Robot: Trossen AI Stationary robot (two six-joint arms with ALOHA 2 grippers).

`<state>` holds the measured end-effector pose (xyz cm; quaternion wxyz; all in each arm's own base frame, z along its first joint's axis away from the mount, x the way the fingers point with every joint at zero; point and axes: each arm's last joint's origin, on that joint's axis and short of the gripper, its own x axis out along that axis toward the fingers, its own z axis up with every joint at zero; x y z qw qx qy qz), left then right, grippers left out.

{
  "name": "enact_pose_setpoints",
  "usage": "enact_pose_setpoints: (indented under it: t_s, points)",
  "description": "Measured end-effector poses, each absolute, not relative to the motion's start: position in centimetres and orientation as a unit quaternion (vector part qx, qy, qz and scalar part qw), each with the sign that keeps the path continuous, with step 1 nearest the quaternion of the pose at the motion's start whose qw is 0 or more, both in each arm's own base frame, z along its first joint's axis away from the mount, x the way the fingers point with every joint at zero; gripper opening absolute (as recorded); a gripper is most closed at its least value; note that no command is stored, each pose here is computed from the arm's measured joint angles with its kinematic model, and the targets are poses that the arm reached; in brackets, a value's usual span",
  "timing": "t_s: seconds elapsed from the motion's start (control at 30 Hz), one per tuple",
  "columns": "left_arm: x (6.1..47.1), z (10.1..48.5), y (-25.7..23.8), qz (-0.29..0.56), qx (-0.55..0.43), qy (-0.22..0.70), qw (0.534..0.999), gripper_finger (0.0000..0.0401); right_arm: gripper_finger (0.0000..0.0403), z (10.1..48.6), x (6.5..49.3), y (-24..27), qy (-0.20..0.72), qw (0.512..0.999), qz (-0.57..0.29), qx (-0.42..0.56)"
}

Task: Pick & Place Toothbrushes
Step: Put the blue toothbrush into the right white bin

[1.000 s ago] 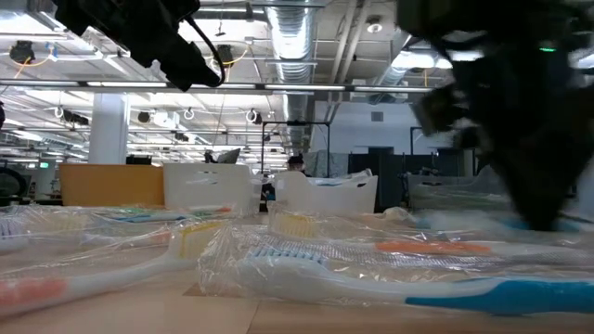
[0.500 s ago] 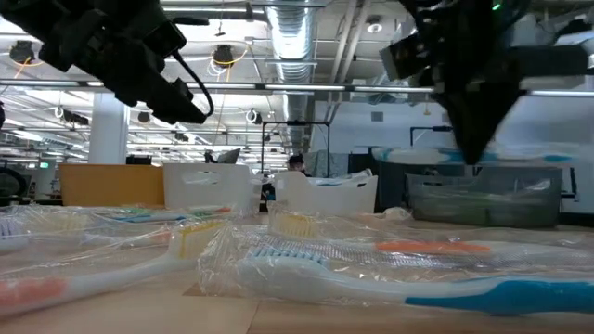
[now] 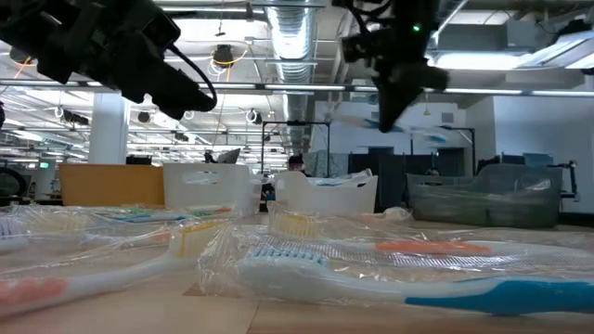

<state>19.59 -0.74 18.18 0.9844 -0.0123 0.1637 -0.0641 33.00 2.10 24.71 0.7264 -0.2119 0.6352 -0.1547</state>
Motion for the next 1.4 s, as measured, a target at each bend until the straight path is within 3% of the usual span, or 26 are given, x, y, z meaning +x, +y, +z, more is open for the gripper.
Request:
enact_pose_setpoints:
  t_s: [0.13, 0.4, 0.67, 1.07, 1.4]
  points:
    - [19.6, 18.6, -0.8, -0.069, -0.045, 0.121, 0.989, 0.0197, 0.0010, 26.4, 33.8, 0.1, 0.581, 0.766, -0.144, -0.235]
    - [18.7, 17.5, -0.9, -0.093, -0.102, 0.094, 0.986, 0.0197, 0.0010, 27.4, 34.8, -6.6, 0.547, 0.772, -0.164, -0.280]
    - [17.7, 16.7, -0.9, -0.097, -0.136, 0.053, 0.985, 0.0197, 0.0010, 28.3, 34.7, -13.1, 0.479, 0.827, -0.152, -0.252]
    - [17.0, 16.0, -2.0, -0.125, -0.148, 0.057, 0.979, 0.0197, 0.0011, 22.5, 36.7, -16.2, 0.515, 0.822, -0.098, -0.221]
    - [17.0, 16.1, -2.0, -0.128, -0.135, 0.052, 0.981, 0.0197, 0.0011, 22.0, 36.2, -17.9, 0.516, 0.825, -0.120, -0.197]
